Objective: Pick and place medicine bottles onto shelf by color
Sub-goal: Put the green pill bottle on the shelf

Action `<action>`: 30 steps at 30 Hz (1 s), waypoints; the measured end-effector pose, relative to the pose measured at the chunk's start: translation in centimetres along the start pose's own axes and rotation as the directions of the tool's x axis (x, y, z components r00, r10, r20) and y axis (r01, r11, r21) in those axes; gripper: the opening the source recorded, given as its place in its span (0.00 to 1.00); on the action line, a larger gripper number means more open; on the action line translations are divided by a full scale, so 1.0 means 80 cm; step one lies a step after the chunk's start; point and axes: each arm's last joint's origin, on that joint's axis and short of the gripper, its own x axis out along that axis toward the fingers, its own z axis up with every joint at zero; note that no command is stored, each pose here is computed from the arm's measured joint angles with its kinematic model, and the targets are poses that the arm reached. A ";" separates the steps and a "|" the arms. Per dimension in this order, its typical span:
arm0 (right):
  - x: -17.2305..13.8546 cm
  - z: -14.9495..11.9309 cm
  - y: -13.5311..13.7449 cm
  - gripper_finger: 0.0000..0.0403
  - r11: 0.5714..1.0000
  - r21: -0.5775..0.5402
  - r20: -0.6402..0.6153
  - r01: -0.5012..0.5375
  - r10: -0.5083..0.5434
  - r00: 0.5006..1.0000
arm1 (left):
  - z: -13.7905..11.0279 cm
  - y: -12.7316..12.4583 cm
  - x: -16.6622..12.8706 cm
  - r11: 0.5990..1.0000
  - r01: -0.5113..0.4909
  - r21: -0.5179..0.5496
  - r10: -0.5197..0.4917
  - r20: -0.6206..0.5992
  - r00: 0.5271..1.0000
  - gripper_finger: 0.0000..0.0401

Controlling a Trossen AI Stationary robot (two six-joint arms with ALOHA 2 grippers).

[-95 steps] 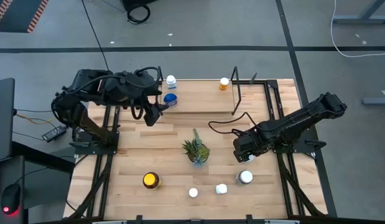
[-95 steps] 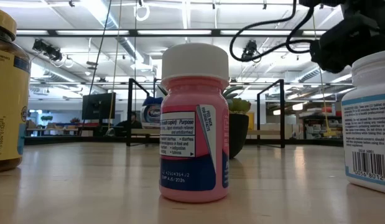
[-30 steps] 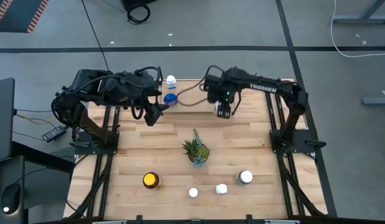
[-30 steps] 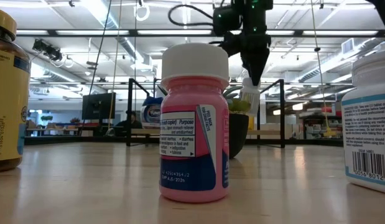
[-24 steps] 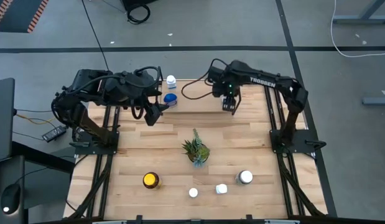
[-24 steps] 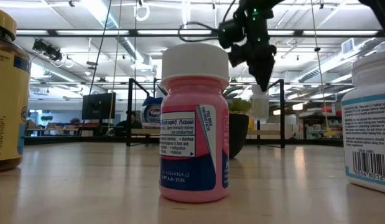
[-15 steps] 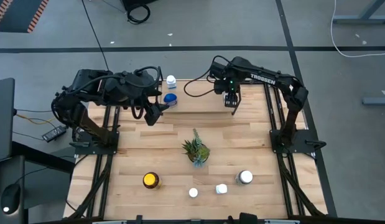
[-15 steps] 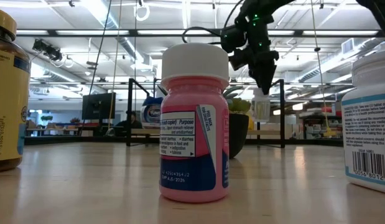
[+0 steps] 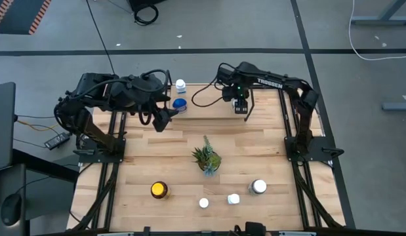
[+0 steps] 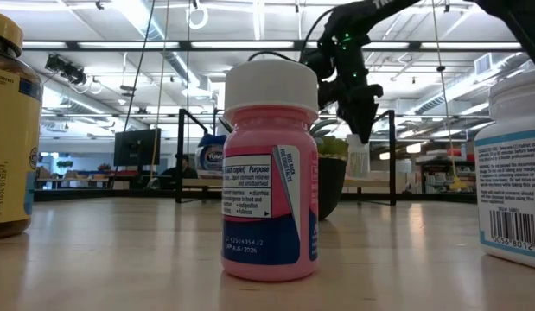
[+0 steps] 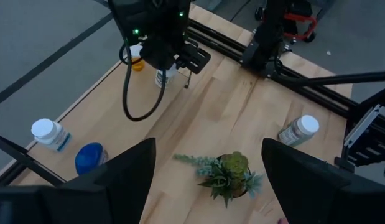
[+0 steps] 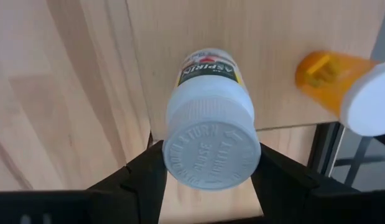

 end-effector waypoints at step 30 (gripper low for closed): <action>-0.004 -0.004 -0.002 0.73 0.996 0.069 0.000 0.059 -0.059 0.998 | 0.000 0.000 0.000 1.000 -0.001 -0.013 0.001 -0.001 1.000 0.74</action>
